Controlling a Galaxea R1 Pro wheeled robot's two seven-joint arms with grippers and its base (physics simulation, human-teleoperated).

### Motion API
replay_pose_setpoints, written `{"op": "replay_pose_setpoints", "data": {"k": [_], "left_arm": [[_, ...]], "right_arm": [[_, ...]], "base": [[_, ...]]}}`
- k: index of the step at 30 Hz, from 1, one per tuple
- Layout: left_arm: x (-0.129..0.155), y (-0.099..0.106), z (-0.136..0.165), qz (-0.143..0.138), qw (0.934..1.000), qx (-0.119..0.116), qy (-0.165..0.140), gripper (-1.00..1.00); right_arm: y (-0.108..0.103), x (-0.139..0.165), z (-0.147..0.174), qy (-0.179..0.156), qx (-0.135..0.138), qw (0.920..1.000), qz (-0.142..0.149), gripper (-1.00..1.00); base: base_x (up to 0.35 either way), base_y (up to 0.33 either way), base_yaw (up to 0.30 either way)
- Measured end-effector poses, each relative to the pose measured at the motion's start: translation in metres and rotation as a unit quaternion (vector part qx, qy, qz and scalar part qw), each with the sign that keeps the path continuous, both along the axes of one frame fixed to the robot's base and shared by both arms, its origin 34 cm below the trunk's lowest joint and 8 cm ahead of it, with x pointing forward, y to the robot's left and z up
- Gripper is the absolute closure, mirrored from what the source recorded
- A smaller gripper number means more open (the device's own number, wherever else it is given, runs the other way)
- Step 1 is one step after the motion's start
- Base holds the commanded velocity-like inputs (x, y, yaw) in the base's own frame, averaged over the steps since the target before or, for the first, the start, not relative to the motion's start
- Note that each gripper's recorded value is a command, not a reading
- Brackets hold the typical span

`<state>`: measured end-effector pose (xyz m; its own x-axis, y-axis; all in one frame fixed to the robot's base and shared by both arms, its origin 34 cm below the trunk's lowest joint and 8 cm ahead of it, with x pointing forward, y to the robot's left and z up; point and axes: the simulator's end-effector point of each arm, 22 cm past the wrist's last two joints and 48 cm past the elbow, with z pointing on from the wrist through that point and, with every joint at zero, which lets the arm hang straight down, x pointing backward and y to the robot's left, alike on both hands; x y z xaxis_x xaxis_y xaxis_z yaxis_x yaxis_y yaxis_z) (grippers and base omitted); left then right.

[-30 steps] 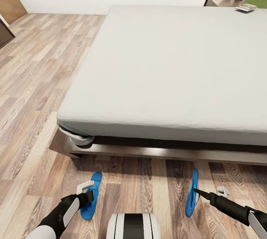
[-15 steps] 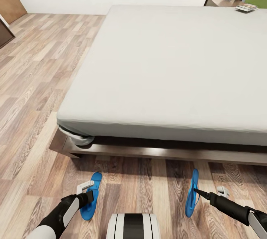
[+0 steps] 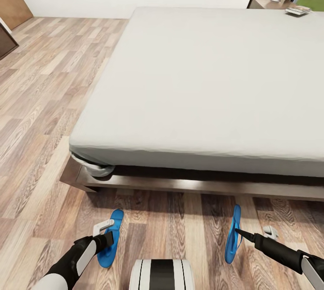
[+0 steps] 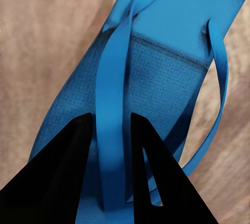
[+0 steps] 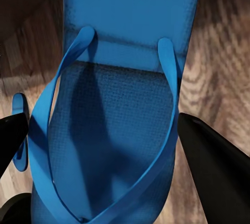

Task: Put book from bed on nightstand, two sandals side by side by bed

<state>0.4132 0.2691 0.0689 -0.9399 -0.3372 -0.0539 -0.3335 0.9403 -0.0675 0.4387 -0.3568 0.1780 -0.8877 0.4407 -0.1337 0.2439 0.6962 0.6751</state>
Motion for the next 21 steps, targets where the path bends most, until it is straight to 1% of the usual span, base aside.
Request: {"op": "replay_pose_setpoints", "data": {"k": [21], "left_arm": [[0.0,-0.0001,0.0,0.001,1.0,0.0,0.0,1.0]], "right_arm": [[0.0,0.0001,0.0001,0.0,0.0,1.0,0.0,1.0]], "base": [[0.0,0.0,0.0]]}}
